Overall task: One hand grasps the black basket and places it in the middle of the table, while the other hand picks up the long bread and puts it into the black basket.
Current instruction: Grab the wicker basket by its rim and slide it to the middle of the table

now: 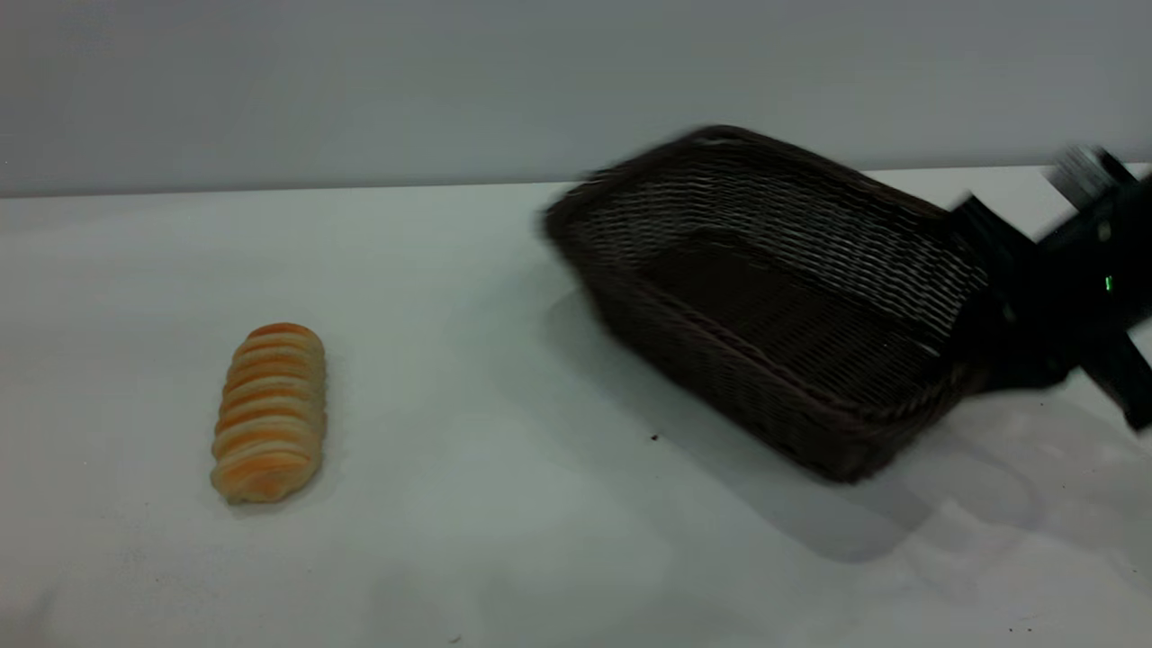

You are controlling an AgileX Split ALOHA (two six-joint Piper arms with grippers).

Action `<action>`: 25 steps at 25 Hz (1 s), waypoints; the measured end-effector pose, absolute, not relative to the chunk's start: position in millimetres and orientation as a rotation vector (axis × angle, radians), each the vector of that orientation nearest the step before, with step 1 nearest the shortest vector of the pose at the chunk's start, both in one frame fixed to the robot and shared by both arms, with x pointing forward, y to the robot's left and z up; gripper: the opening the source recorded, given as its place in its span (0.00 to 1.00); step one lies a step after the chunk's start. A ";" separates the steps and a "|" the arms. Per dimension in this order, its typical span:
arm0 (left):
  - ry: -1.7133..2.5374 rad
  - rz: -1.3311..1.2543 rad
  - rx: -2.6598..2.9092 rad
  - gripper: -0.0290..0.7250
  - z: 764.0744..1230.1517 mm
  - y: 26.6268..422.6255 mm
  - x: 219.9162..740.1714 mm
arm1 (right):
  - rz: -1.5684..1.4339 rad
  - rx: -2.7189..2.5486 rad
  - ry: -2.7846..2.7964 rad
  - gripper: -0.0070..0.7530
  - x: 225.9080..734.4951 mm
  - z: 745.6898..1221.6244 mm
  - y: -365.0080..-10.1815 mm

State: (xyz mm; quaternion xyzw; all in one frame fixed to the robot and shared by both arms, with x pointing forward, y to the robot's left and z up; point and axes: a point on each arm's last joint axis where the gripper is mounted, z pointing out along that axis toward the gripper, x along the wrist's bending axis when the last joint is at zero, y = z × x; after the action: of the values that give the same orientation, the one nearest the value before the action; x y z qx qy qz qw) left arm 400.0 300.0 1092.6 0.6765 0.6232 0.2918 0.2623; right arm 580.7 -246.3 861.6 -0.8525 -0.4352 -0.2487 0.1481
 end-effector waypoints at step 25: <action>1.868 0.506 1.947 0.82 1024.0 294.1 469.3 | -0.551 -1.812 -2.112 0.40 674.5 852.1 -180.7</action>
State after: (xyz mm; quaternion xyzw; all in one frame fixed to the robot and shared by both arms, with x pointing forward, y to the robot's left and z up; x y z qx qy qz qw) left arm 469.3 294.1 1024.0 0.6954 0.6671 0.1806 0.1969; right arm 674.5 -180.7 852.1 -0.6313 -0.7359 -0.1920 0.1520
